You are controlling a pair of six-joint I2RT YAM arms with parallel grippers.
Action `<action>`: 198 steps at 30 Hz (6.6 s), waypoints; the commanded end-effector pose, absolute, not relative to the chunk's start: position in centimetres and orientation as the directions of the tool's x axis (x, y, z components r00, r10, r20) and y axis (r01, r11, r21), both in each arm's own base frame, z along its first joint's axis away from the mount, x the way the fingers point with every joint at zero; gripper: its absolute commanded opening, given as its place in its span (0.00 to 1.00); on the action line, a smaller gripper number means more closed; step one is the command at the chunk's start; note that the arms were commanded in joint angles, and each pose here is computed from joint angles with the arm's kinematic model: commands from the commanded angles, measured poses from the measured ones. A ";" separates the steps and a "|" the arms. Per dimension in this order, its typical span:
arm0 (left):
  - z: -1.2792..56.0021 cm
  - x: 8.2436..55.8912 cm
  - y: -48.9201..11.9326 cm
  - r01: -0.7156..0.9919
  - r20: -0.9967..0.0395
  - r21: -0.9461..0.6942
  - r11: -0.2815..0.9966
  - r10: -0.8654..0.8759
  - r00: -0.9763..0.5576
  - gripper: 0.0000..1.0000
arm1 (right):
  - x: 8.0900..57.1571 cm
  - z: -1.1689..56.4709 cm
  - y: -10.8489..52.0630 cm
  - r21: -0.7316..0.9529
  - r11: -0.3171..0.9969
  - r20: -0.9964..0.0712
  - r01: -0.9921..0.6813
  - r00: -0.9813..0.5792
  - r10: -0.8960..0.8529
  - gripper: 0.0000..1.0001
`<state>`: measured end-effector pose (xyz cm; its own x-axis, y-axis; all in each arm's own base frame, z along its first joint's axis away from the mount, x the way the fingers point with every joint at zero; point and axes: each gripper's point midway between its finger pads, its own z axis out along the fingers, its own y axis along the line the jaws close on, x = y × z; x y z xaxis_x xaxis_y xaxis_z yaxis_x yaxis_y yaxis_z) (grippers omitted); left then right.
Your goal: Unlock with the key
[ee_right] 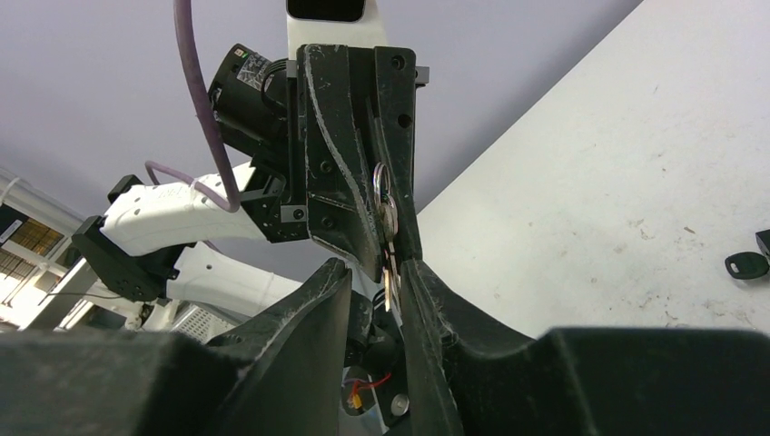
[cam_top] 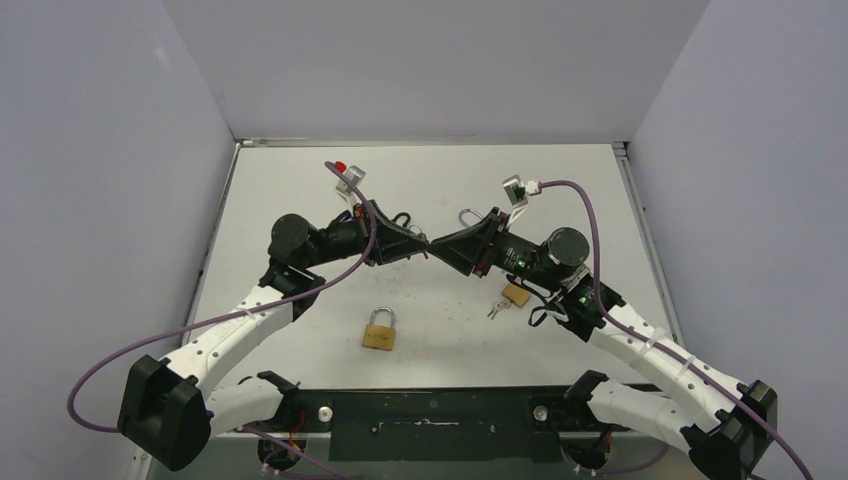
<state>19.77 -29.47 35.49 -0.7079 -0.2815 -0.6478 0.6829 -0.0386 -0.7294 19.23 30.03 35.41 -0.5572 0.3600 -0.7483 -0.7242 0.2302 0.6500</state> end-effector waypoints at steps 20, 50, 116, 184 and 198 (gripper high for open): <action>38.1 19.6 -28.9 0.733 -0.677 -0.677 -0.066 -0.333 -0.656 0.02 | 18.9 36.2 30.4 0.631 0.208 -0.764 -0.748 -0.552 0.333 0.00; 28.2 19.3 -27.3 0.954 -0.988 -0.040 0.298 -0.157 0.007 0.71 | 17.5 21.2 26.6 0.750 0.574 0.145 0.328 -0.929 0.341 0.00; 37.1 21.9 -32.0 0.493 -0.393 -0.869 -0.044 -0.544 -0.741 0.00 | 18.6 35.3 28.6 0.619 0.248 -0.782 -0.745 -0.558 0.277 0.98; 39.0 21.3 -30.3 0.571 -0.440 -0.820 -0.045 -0.590 -0.678 0.00 | 19.8 37.1 28.5 0.667 0.271 -0.739 -0.694 -0.570 0.358 0.51; 39.5 20.9 -30.3 0.564 -0.416 -0.821 -0.086 -0.587 -0.694 0.00 | 19.6 36.8 29.1 0.684 0.237 -0.723 -0.690 -0.599 0.344 0.13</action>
<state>21.87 -30.91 36.52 -0.7234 -0.5673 -0.3936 0.4923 -0.0241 -0.8701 19.85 28.75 35.12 -0.6269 0.3170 -0.7117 -0.6481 0.2947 0.7022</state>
